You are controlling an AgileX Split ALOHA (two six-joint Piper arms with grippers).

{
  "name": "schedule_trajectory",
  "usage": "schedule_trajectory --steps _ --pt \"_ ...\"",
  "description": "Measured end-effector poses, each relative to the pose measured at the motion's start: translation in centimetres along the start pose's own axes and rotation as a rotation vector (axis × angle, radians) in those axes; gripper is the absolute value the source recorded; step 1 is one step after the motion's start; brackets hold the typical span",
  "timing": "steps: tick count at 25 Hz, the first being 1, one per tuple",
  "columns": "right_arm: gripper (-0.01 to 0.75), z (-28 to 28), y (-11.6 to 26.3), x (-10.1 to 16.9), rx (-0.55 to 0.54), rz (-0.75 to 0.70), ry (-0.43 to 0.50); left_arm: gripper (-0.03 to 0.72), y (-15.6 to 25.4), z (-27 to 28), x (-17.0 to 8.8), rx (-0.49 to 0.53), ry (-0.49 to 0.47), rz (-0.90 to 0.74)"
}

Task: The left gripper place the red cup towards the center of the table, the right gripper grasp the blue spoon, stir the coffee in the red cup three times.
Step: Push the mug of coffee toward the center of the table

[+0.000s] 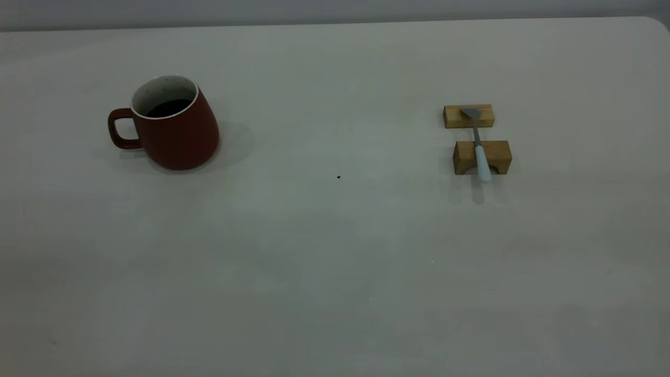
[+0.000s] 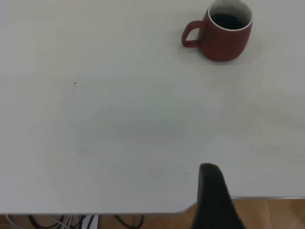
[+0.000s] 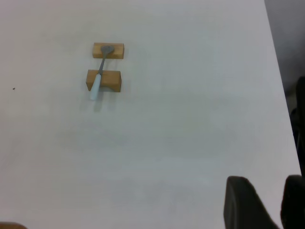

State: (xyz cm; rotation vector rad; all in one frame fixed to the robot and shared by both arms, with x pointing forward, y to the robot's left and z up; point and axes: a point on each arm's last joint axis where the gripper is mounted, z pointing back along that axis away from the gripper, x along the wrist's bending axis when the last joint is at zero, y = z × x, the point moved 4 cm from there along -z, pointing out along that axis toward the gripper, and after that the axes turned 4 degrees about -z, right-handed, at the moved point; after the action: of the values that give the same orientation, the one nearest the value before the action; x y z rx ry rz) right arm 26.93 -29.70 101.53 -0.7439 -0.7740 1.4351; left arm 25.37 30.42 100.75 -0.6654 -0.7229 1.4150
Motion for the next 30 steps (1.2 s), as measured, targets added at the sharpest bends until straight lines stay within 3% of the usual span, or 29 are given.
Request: schedule_trajectory --steps 30 --pt "0.238 0.02 0.00 0.54 0.001 -0.028 -0.041 0.535 0.00 0.00 0.00 0.000 0.000 0.000"
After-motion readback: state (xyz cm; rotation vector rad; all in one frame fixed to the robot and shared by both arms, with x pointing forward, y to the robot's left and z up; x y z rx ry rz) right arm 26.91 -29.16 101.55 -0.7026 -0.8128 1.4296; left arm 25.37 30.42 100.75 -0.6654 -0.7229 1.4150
